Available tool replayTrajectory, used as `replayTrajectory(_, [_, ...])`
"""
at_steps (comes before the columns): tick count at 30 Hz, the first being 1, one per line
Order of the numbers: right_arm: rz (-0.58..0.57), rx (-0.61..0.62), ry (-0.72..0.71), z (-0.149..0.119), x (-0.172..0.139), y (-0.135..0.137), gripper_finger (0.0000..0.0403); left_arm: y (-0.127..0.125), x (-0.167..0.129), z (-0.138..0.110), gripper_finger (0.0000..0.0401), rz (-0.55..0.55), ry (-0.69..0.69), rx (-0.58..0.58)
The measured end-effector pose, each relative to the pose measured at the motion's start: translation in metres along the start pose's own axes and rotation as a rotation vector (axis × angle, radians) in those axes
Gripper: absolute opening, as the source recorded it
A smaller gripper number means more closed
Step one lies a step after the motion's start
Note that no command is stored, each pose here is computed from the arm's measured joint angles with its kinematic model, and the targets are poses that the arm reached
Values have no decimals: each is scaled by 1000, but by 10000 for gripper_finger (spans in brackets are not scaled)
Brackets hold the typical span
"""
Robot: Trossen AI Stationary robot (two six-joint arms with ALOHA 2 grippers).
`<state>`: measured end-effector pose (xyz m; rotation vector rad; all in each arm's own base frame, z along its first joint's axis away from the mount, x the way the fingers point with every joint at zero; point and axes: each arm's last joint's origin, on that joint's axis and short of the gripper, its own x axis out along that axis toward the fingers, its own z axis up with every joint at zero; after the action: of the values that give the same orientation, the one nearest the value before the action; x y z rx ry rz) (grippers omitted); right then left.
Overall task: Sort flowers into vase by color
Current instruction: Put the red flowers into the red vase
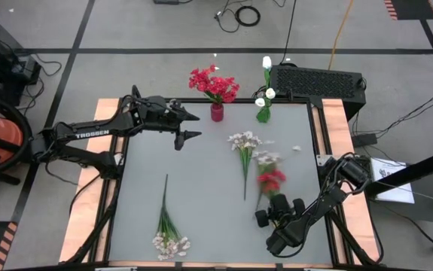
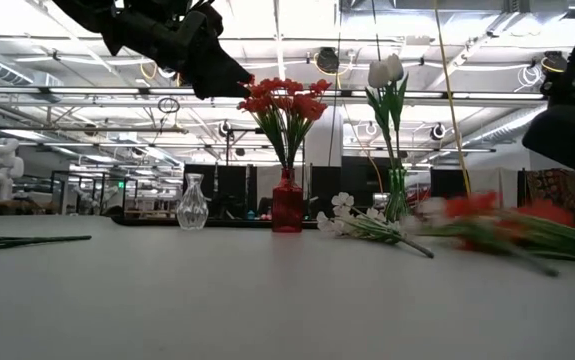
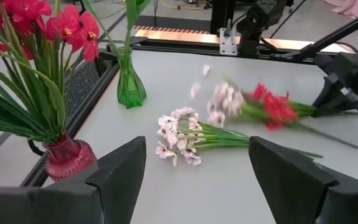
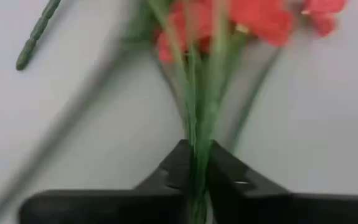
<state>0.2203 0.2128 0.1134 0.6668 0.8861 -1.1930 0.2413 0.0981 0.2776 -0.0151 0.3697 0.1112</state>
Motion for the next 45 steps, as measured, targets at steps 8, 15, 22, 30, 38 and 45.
replayTrajectory(8, [-116,-45,-10,9,-20,3,13,0,0,0,290,0,0,-1])
replayTrajectory(15, [-156,-101,-47,37,-83,17,5,0,0,2,290,2,-19,-1])
replayTrajectory(22, [-43,-169,77,63,-120,17,3,-7,2,5,290,-22,-43,13])
replayTrajectory(30, [189,-164,-138,104,-147,12,3,-20,4,6,290,-69,-45,32])
replayTrajectory(38, [340,-200,-496,147,-164,4,3,-33,6,8,290,-117,-51,49])
replayTrajectory(45, [438,-146,-957,176,-186,4,3,-60,8,18,290,-261,-145,85])
